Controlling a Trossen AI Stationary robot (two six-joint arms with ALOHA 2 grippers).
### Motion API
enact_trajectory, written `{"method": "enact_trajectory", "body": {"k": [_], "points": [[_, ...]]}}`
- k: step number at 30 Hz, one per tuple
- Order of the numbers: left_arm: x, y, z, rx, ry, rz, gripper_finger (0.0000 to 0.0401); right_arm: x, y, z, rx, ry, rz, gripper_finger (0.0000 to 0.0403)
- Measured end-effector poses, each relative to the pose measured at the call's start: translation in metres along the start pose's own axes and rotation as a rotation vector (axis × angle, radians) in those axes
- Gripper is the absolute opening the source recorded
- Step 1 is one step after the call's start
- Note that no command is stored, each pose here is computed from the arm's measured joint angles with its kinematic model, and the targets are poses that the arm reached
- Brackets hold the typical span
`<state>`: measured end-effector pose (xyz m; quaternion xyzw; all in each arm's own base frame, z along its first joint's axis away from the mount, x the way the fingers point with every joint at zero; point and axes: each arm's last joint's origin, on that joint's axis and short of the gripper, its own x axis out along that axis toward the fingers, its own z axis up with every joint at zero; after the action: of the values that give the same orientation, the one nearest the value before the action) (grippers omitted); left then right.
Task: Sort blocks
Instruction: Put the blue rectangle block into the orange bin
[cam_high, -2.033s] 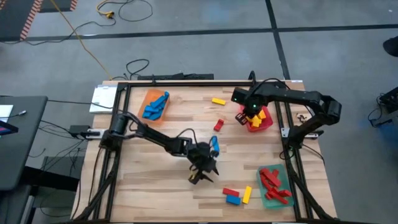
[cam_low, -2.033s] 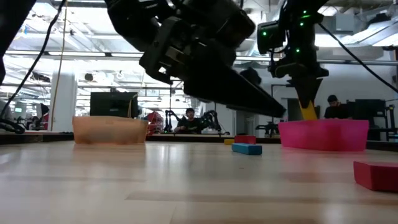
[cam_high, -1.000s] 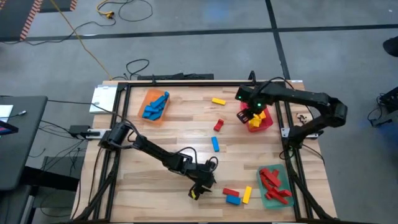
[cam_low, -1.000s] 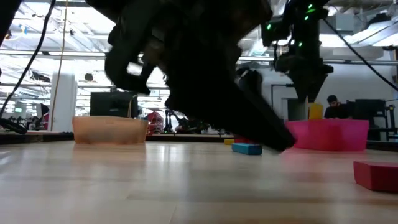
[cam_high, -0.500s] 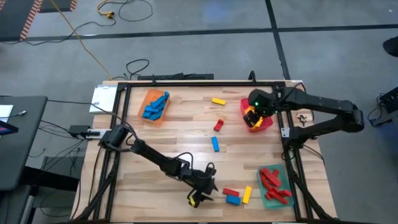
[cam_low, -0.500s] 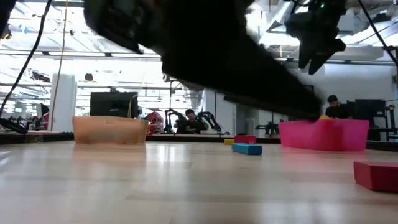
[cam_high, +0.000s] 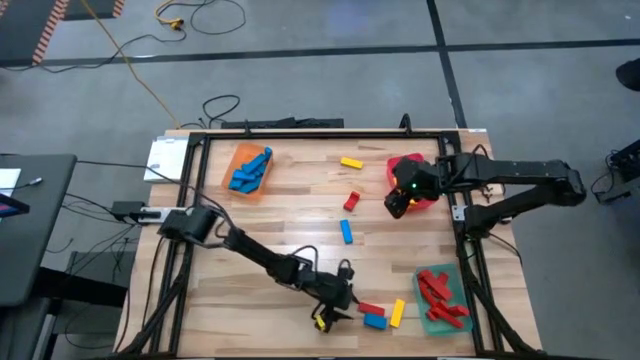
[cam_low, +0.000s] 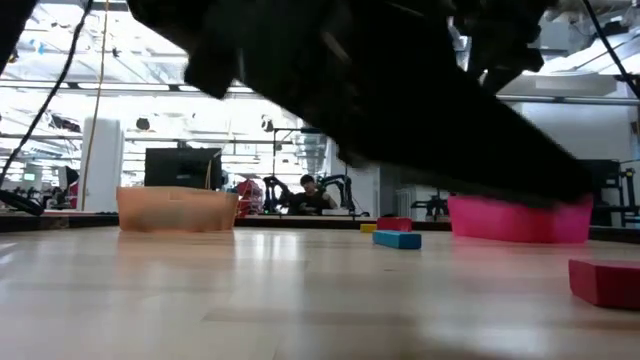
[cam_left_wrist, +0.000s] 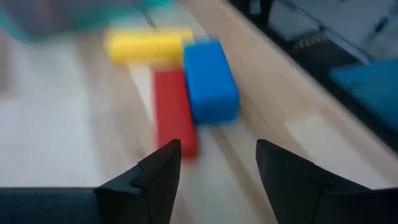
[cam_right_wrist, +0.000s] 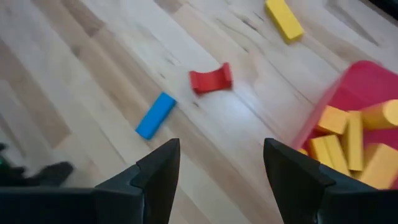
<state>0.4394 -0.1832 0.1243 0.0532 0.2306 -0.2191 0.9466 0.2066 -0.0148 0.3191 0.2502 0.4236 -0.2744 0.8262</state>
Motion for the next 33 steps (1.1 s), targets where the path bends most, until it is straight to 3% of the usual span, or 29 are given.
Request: {"method": "enact_trajectory", "body": {"k": [3,7,18,25,29,33], "points": [[0.018,0.000,-0.008,-0.003,0.071,-0.007,0.0204,-0.001,0.006,-0.003,-0.001,-0.008,0.027,0.0244],[0.028,0.002,0.000,0.015,0.085,0.027,0.0204,-0.004,0.012,-0.009,-0.013,0.000,0.030,0.0244],[0.031,0.002,0.006,0.059,0.131,0.047,0.0204,-0.009,0.026,-0.022,-0.058,-0.012,0.059,0.0244],[0.031,-0.006,0.007,0.022,0.114,-0.032,0.0205,-0.008,0.037,-0.032,-0.099,-0.008,0.050,0.0244],[0.032,-0.014,0.007,0.029,0.113,-0.023,0.0239,-0.004,0.042,-0.035,-0.110,0.007,0.044,0.0244],[0.032,-0.013,0.012,0.012,0.113,0.104,0.0301,0.000,0.045,-0.035,-0.109,0.010,0.040,0.0244]]}}
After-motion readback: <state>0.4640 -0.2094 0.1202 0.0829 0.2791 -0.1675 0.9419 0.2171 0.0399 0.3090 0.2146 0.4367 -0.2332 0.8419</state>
